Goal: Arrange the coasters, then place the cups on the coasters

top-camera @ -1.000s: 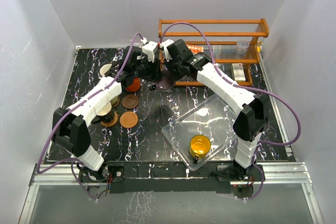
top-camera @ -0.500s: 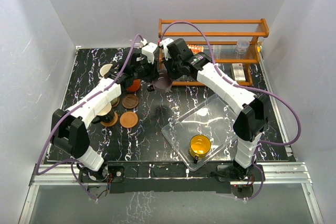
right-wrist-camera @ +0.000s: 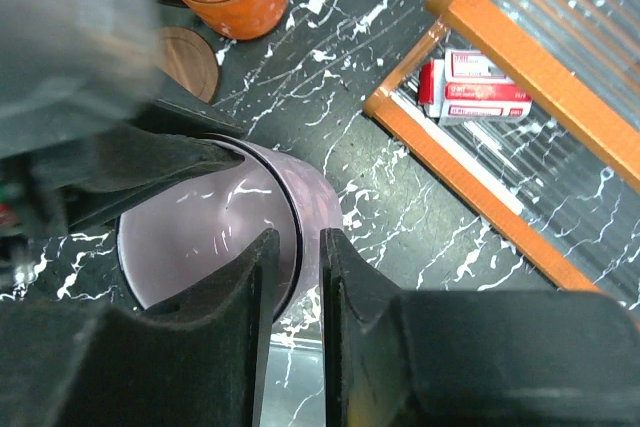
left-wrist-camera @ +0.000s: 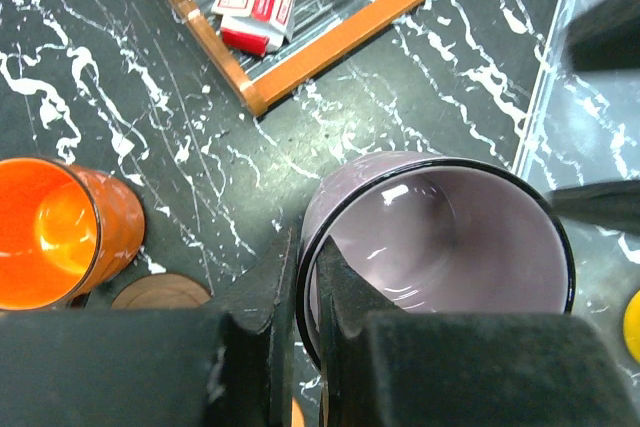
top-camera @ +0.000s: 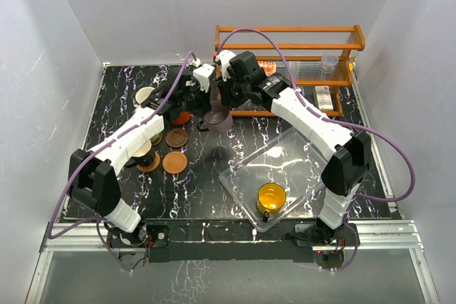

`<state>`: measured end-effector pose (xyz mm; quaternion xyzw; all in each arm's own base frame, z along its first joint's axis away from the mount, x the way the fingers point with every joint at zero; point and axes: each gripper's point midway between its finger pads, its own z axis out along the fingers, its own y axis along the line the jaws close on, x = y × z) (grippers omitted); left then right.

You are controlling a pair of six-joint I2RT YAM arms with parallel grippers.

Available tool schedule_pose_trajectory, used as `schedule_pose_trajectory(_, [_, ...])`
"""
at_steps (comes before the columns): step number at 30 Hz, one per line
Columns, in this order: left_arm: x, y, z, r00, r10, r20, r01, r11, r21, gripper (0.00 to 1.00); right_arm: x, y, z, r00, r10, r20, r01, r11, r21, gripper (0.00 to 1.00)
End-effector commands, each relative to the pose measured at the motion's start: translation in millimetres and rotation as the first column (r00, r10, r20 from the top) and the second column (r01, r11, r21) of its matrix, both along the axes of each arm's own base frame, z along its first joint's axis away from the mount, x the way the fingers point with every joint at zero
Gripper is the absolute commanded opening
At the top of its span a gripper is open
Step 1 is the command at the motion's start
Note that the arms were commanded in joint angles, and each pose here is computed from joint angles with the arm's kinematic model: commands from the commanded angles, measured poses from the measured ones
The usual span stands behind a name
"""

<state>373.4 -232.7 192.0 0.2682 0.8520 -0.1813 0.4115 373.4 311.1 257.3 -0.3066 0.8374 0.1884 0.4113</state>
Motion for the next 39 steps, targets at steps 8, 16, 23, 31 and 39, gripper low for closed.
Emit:
schedule_pose_trajectory(8, [-18.4,56.7,16.2,0.993,0.082,0.081,-0.090,0.990,0.106,0.00,-8.4,-54.5,65.6,0.965,0.054,0.258,-0.076,0.994,0.077,0.54])
schedule_pose_trajectory(16, [-20.0,105.4,-1.4,0.978,0.193,0.077,-0.203,0.967,0.153,0.00,-9.0,-130.8,32.8,0.963,0.005,0.268,-0.014,0.999,0.032,0.60])
schedule_pose_trajectory(23, [-2.9,134.4,-13.3,0.968,0.238,0.075,-0.247,0.953,0.174,0.00,-24.0,-169.0,-10.5,0.974,-0.014,0.228,0.013,1.000,0.003,0.64])
schedule_pose_trajectory(31, [19.2,140.3,-31.1,0.966,0.248,0.074,-0.258,0.946,0.199,0.00,-38.2,-179.6,-47.3,0.988,-0.011,0.155,0.005,0.999,0.039,0.76])
schedule_pose_trajectory(39, [30.3,144.8,-45.2,0.962,0.267,0.053,-0.272,0.941,0.204,0.00,-43.8,-178.9,-56.8,0.991,0.011,0.131,-0.018,0.999,0.049,0.77])
